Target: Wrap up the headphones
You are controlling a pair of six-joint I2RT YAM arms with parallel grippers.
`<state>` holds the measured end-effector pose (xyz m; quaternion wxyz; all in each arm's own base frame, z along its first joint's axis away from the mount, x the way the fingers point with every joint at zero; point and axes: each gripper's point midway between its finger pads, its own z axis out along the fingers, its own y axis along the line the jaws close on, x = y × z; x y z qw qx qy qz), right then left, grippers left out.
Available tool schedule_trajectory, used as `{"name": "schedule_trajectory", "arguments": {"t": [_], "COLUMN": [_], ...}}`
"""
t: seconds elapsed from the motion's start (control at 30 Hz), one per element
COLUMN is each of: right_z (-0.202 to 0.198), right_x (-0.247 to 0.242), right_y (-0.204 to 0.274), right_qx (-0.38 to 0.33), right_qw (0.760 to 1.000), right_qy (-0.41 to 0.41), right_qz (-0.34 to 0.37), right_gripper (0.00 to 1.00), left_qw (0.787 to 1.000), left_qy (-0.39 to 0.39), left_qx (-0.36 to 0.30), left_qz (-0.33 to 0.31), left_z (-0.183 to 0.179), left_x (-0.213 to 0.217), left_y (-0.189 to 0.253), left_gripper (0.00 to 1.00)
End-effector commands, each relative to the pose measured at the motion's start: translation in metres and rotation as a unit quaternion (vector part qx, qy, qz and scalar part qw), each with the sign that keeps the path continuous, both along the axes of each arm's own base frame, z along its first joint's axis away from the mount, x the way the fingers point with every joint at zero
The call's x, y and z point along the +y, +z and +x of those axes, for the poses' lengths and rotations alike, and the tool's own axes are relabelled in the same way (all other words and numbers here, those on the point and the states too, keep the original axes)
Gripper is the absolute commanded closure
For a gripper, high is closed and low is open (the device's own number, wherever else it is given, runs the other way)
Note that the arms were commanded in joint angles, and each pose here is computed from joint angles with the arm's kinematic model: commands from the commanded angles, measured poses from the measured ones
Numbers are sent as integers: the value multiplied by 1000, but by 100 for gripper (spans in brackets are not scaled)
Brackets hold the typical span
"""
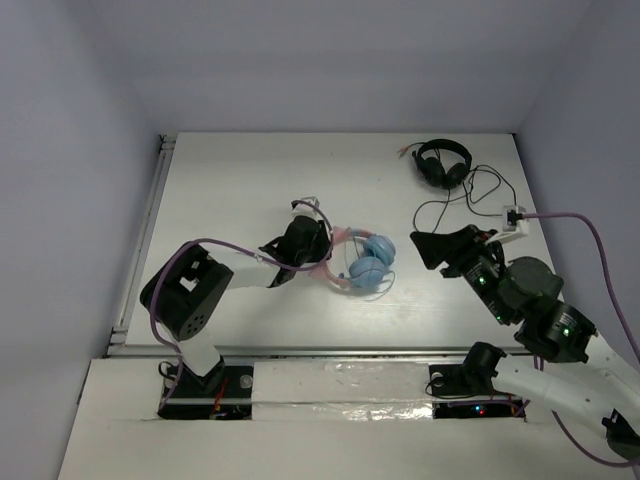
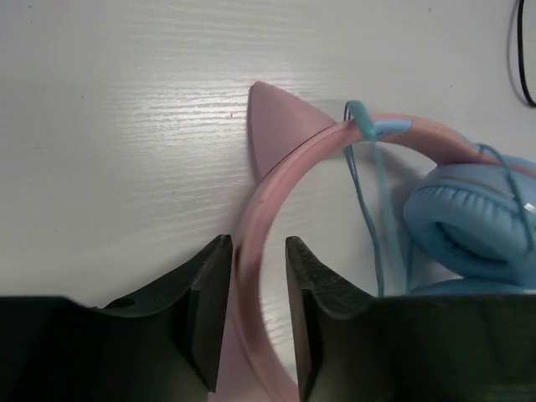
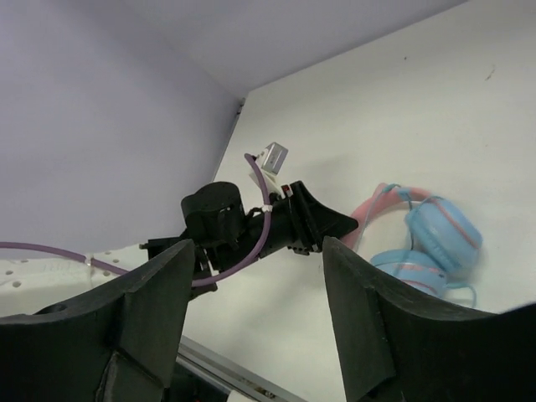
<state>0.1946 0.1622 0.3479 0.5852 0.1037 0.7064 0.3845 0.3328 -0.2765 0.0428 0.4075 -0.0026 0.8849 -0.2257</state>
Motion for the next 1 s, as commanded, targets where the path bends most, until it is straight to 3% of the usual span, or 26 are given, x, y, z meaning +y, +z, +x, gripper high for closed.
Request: {"name": "schedule_trajectory", "arguments": {"t": [0.0,0.1,0.13,0.23,0.3,0.33,0.47,0.67,0.83,0.97], "right_z": [-5,-9,-10,-12,-11,-12,-16,-36,-38,-32], "right_x": [-25,-37,-40,-46,-54,-57,-79,-109,-122,-110], "right_y": [5,10,11,16,13,13,9,28,27,27], "right_qx": [-15,-20,-22,-23,-18,-15,-3,-40,-49,-41], "right_qw": [999,999,999,998,997,997,994,992,988,990], "right_qy": [-33,-45,-48,-54,-69,-74,-109,-113,-134,-126], "right_qz": [2,7,6,5,0,2,-1,40,54,42], "right_gripper": [31,22,15,5,3,0,0,0,0,0], "left_qw": [998,997,997,992,986,985,967,947,940,941], "left_qy": [8,15,19,36,47,50,71,91,90,81], "left_qx": [-46,-59,-65,-100,-137,-144,-210,-260,-283,-285], "left_qz": [-45,-47,-47,-63,-82,-82,-123,-163,-168,-163], "left_z": [11,9,8,5,0,-5,-29,-68,-87,-89], "left_x": [-6,0,4,16,27,33,65,107,124,123], "left_y": [37,50,56,91,128,135,205,269,294,289], "left_gripper": [70,53,40,23,13,1,1,1,1,1]}}
